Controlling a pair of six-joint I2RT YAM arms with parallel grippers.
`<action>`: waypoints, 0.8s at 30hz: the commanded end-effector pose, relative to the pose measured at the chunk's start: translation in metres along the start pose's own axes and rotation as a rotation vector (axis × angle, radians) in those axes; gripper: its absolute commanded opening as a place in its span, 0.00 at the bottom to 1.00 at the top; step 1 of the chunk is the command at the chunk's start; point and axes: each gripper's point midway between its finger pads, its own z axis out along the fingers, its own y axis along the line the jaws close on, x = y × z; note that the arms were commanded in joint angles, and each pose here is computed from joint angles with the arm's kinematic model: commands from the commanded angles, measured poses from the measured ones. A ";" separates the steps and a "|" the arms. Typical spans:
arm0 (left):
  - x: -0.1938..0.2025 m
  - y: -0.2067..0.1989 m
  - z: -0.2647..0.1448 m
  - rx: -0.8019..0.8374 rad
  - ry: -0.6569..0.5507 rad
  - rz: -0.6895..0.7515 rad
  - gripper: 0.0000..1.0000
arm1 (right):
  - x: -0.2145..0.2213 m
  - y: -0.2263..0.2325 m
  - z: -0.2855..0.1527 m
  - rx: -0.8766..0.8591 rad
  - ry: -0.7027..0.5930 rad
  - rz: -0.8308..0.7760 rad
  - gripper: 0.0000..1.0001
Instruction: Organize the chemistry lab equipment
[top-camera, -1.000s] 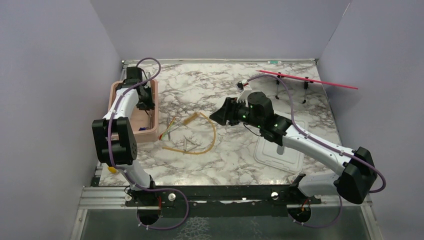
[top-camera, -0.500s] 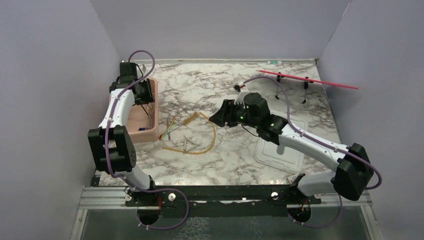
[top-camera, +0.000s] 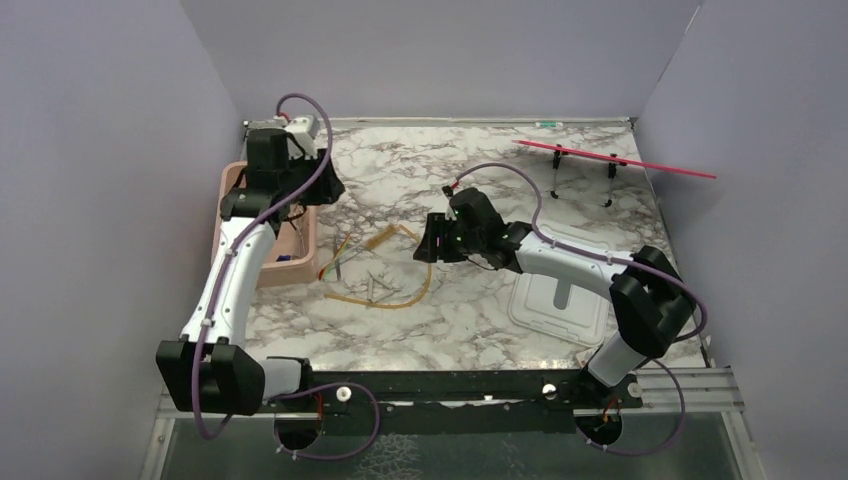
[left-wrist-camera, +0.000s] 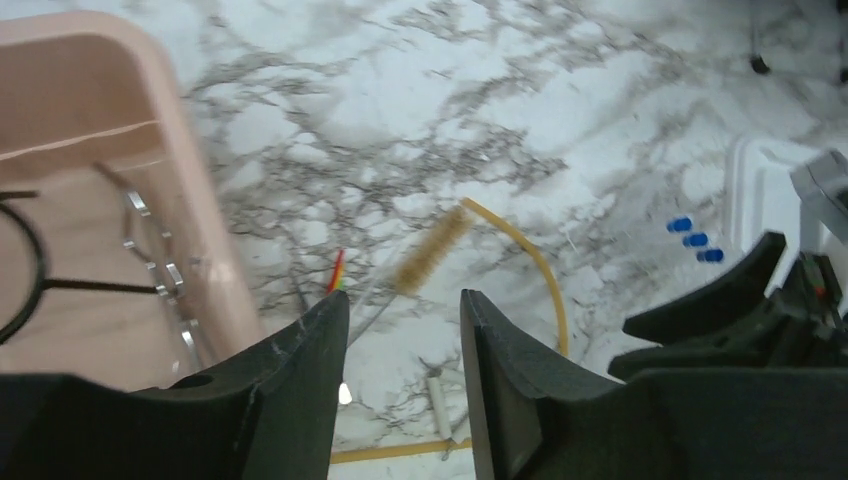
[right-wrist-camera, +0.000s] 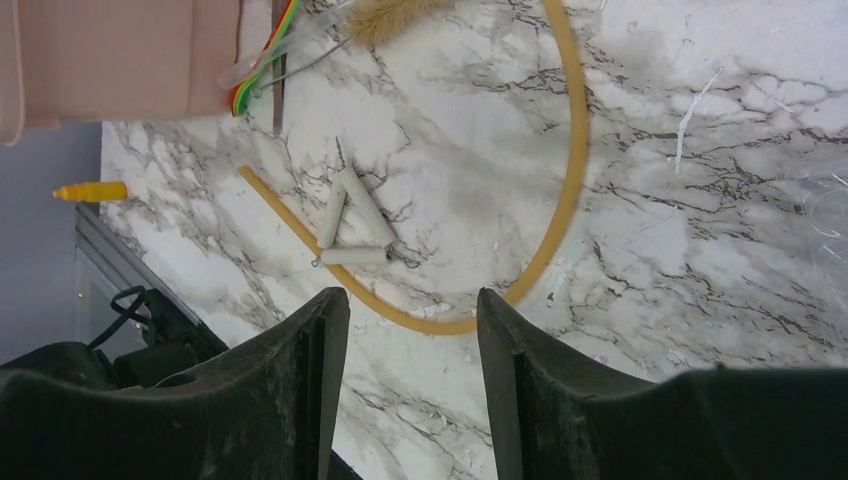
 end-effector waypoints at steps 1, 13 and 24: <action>0.032 -0.055 0.024 0.181 0.067 0.128 0.42 | -0.011 0.004 0.000 0.024 -0.033 0.042 0.53; 0.140 -0.036 0.096 0.004 0.426 0.147 0.30 | 0.009 -0.018 -0.018 0.075 -0.060 0.106 0.49; 0.191 -0.005 0.117 -0.102 0.609 0.197 0.37 | 0.019 -0.015 -0.015 0.039 -0.031 0.119 0.49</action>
